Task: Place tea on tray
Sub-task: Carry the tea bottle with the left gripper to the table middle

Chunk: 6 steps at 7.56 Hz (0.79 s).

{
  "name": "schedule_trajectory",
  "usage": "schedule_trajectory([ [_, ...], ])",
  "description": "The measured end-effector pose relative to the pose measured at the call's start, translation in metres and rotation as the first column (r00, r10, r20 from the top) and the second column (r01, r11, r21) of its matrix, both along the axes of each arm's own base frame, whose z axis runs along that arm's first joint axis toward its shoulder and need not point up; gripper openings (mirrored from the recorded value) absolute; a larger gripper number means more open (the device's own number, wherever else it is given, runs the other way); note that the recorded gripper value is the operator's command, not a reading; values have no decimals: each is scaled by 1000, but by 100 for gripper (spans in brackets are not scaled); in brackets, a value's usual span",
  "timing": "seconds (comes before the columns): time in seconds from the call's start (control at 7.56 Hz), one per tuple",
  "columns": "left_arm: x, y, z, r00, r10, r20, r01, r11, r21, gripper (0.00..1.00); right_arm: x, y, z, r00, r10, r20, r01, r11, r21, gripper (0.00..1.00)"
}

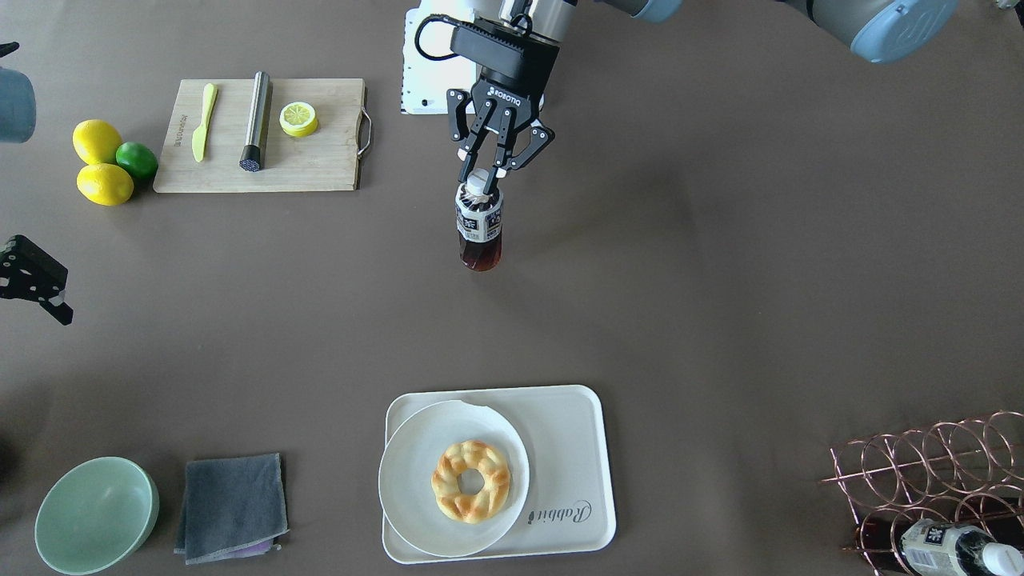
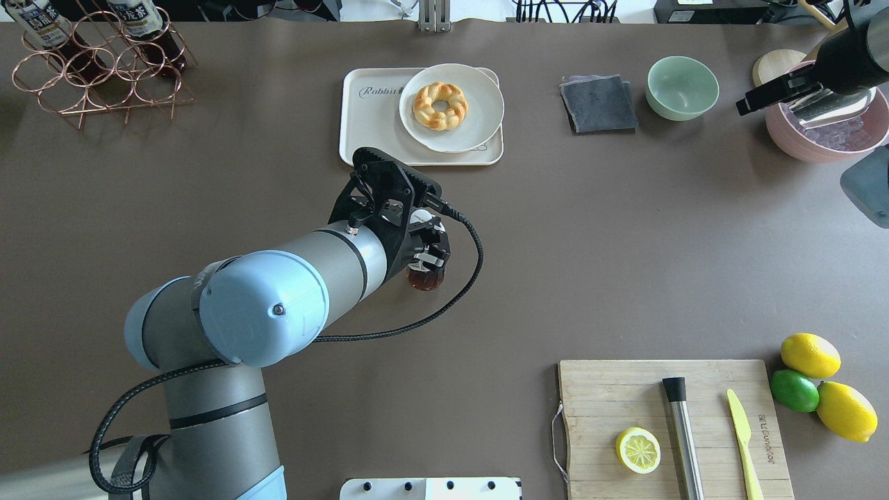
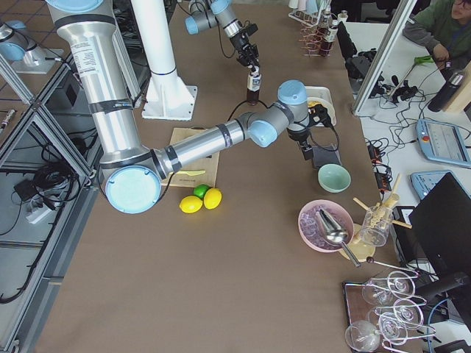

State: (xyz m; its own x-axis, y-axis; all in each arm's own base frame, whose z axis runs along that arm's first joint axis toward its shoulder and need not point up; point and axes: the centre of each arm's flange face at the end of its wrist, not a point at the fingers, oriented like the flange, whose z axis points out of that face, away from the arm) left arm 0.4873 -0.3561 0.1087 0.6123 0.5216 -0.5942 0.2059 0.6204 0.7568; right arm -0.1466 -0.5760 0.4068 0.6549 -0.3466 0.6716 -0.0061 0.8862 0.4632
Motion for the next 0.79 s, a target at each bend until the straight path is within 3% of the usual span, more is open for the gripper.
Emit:
schedule_trajectory([
  [0.4,1,-1,11,1000,-21,7,21,1000,6,0,1,2,-1,1000,-1,6,1,1000,12,100],
  [0.53,2,-1,13,1000,-22,8,22,1000,6,45,1,3,-1,1000,-1,7,1,1000,15,100],
  [0.66,3,-1,14,1000,-22,11,21,1000,9,74,1,2,-1,1000,-1,8,1,1000,16,100],
  [0.79,3,-1,13,1000,-21,12,21,1000,12,94,1,2,-1,1000,-1,8,1,1000,16,100],
])
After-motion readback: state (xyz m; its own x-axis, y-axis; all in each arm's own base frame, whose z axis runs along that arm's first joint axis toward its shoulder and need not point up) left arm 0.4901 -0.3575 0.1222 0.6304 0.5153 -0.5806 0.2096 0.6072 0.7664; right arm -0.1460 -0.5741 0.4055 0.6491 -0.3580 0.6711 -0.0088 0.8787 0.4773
